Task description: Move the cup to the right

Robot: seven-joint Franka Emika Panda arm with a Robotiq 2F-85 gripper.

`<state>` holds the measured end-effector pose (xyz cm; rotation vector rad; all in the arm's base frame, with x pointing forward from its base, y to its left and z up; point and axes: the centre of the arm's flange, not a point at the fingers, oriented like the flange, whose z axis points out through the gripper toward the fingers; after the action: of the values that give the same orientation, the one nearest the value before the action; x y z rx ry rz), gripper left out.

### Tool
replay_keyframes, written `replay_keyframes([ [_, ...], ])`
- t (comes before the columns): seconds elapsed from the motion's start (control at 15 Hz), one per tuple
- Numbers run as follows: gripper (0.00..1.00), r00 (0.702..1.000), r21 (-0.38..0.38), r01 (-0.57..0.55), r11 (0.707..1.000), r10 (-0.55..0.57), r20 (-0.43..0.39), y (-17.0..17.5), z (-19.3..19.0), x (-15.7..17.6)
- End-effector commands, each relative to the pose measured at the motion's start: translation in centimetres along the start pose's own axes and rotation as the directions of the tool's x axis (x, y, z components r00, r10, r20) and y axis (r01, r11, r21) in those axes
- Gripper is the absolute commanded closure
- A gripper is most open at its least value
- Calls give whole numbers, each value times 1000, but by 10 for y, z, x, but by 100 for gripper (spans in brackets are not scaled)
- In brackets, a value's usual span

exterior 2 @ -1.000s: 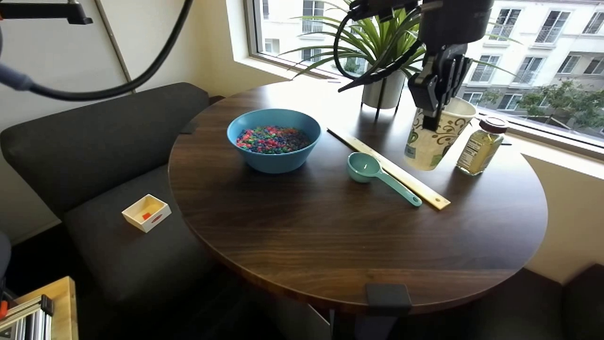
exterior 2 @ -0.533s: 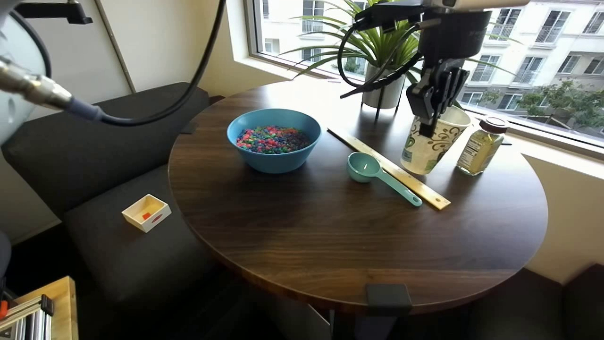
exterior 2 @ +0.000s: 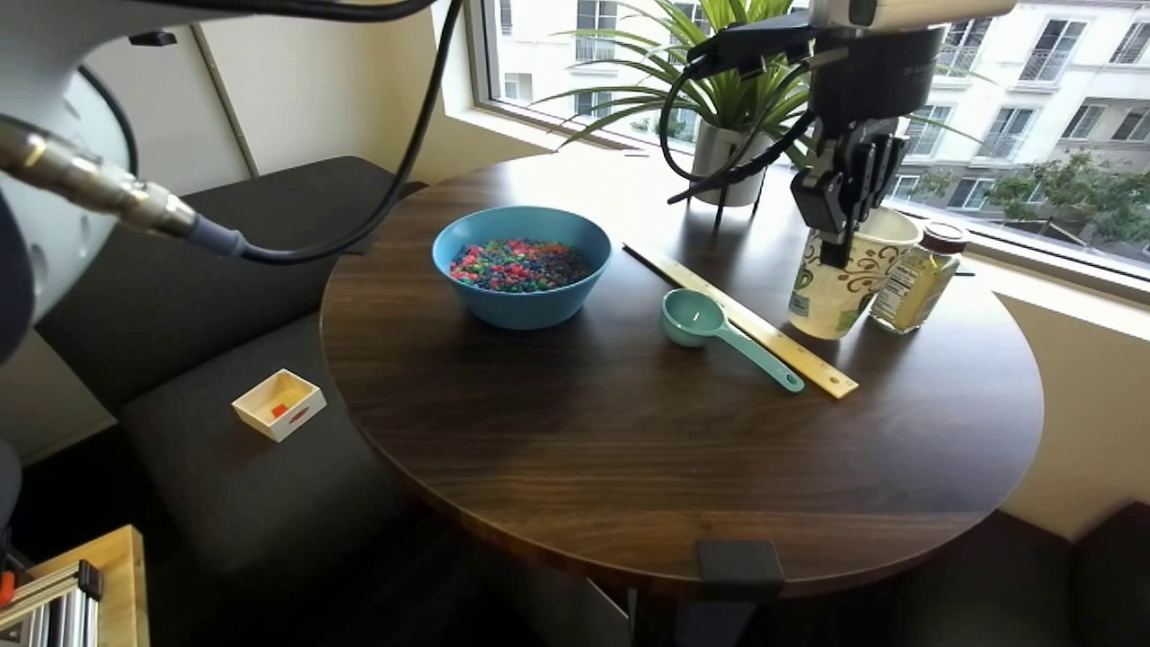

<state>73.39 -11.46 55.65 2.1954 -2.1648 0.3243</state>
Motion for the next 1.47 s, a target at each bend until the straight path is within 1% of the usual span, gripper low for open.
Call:
replay_keyframes([
  [0.0,99,999,-4,-24,1000,24,-22,-17,3,0],
  [0.07,71,1000,-6,-26,1000,25,-17,-16,5,1],
  [0.13,69,999,-10,-28,1000,28,-15,-15,6,1],
  [0.2,64,999,-11,-31,999,31,-12,-14,5,0],
  [0.33,49,1000,-6,-28,1000,27,-10,-7,-8,-3],
  [0.47,33,1000,16,-9,1000,9,-13,11,-37,-9],
  [0.6,20,1000,35,-9,999,10,-21,29,-67,-9],
  [0.73,5,999,4,-9,1000,10,-49,54,-98,-8],
  [0.8,0,998,-33,7,999,-9,-69,79,-119,-7],
  [0.87,0,995,-78,76,994,-80,-53,99,-131,-5],
  [0.93,0,989,-97,143,985,-147,-35,118,-143,-5],
  [1.0,0,980,-97,198,975,-201,-15,136,-152,-4],
  [1.13,0,952,-65,307,950,-307,7,166,-165,-2],
  [1.2,0,935,-29,356,934,-355,15,175,-169,-1],
  [1.27,0,915,-11,404,915,-403,19,183,-172,-1],
  [1.33,0,948,-32,317,948,-317,-3,120,-202,9],
  [1.4,0,937,-24,350,936,-350,0,127,-208,10],
])
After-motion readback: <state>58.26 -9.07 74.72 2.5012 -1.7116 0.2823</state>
